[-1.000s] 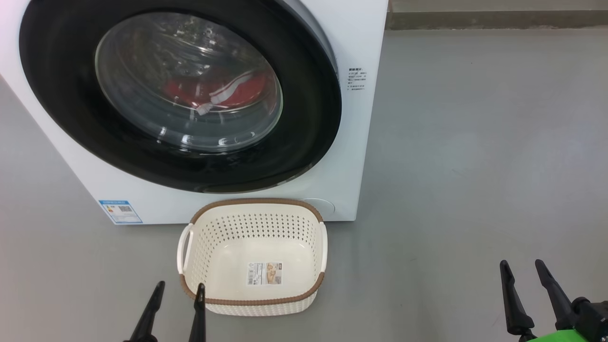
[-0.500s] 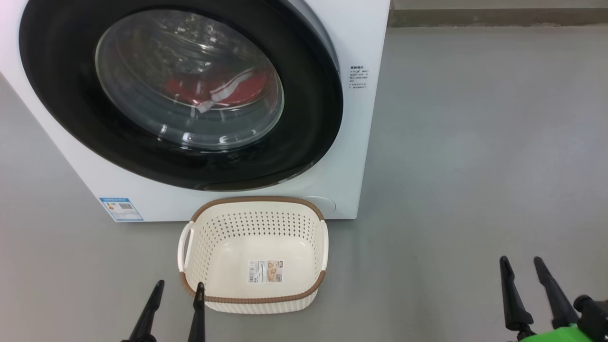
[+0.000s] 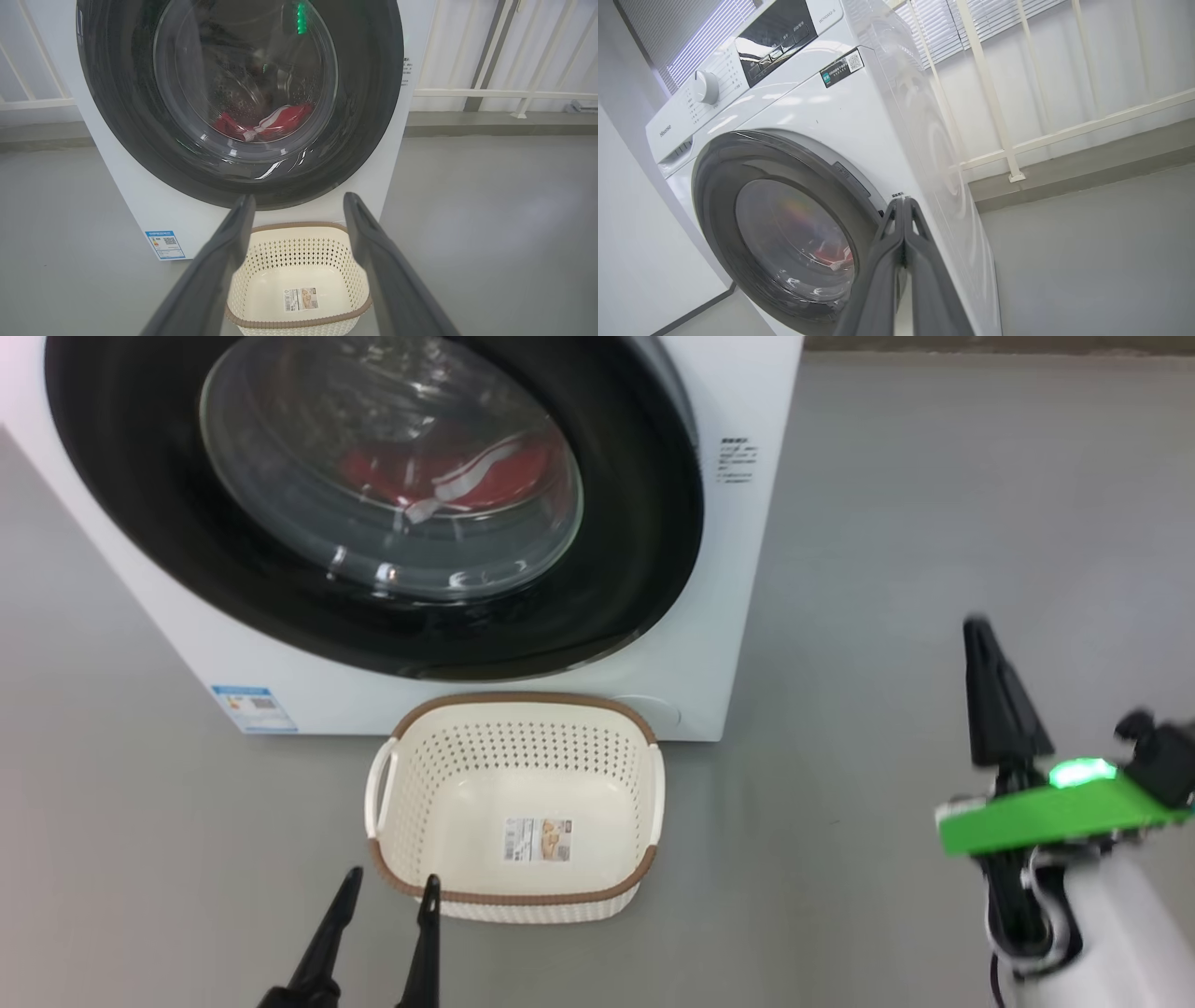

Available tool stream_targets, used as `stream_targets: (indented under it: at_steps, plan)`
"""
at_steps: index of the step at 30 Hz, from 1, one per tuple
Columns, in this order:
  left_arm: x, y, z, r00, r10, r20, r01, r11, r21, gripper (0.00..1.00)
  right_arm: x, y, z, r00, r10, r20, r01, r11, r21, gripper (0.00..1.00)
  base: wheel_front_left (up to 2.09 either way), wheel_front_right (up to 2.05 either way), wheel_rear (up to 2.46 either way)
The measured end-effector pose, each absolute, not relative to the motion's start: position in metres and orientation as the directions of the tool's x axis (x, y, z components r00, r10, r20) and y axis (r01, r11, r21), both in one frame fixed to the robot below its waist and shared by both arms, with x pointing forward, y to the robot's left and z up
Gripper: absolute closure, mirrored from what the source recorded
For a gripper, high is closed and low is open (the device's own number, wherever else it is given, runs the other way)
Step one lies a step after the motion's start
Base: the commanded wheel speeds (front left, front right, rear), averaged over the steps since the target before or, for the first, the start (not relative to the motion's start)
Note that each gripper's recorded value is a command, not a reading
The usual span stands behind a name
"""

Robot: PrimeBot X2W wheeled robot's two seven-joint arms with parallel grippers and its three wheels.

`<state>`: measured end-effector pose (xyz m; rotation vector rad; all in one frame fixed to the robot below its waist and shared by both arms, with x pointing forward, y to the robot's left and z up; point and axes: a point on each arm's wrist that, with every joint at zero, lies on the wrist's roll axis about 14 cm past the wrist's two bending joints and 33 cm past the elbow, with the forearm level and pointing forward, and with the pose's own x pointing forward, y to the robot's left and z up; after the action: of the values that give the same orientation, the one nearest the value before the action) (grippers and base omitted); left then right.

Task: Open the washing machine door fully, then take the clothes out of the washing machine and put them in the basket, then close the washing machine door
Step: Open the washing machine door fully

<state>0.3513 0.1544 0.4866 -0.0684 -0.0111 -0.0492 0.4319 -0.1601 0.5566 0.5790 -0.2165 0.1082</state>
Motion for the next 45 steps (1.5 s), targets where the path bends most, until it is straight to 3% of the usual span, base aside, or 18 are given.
stream_targets:
  at_steps: [9,20,33,45]
  plan:
    - [0.368,0.151,0.485,0.999,-0.048,0.007,0.049,0.995,-0.092,0.00,0.490,-0.130,0.601,0.926,0.157,0.343,-0.328,0.784,0.528,1.00,0.00,0.00,0.00]
    - [0.391,0.156,0.471,0.999,-0.030,-0.028,0.028,0.995,-0.093,0.00,0.551,-0.093,0.601,0.899,0.278,0.340,-0.432,0.692,0.578,1.00,0.00,0.00,0.00]
    - [0.412,0.162,0.454,0.998,-0.012,-0.067,0.005,0.995,-0.103,0.00,0.608,-0.057,0.589,0.868,0.436,0.238,-0.451,0.487,0.748,1.00,0.00,0.00,0.00]
    - [0.426,0.166,0.437,0.995,0.003,-0.104,-0.014,0.994,-0.108,0.00,0.639,-0.023,0.559,0.773,0.626,0.102,-0.388,0.341,0.856,1.00,0.00,0.00,0.00]
